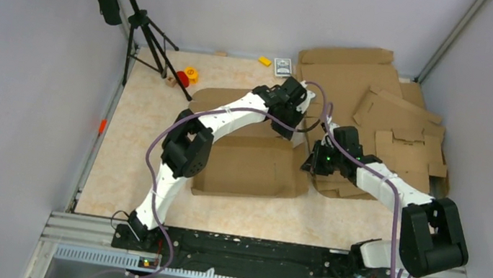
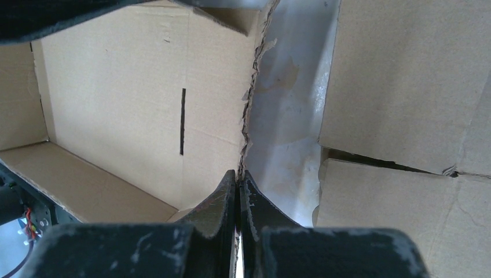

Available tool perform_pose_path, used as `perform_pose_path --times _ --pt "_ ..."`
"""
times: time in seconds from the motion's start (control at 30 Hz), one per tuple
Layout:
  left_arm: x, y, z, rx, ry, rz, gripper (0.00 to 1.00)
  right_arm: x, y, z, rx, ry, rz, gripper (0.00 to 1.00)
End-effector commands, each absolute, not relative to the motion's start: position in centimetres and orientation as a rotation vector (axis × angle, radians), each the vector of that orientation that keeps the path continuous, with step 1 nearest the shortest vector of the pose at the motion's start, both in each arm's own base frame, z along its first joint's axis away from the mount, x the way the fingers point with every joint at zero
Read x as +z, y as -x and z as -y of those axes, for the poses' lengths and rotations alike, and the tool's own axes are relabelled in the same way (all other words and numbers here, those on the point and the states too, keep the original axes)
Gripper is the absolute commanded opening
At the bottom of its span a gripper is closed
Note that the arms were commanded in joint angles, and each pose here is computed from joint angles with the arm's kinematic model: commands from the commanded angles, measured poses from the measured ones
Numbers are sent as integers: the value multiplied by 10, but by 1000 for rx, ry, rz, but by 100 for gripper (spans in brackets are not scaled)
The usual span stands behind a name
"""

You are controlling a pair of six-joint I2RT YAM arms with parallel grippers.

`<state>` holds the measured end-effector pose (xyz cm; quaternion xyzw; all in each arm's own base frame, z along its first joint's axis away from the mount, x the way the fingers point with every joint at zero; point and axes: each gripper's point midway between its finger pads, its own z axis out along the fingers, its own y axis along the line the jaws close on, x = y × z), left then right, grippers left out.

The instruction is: Fold the paper box

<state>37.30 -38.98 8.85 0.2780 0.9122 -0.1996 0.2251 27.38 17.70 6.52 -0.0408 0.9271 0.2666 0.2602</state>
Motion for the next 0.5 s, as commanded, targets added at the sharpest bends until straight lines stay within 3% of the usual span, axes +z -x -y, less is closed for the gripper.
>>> perform_pose_path --times 0.0,0.47 --pt "92 -355 385 -575 -865 -2534 0 76 -286 -177 701 136 -2463 0" --pt "78 -337 345 -383 -939 -2630 0 87 -292 -176 678 150 -2446 0"
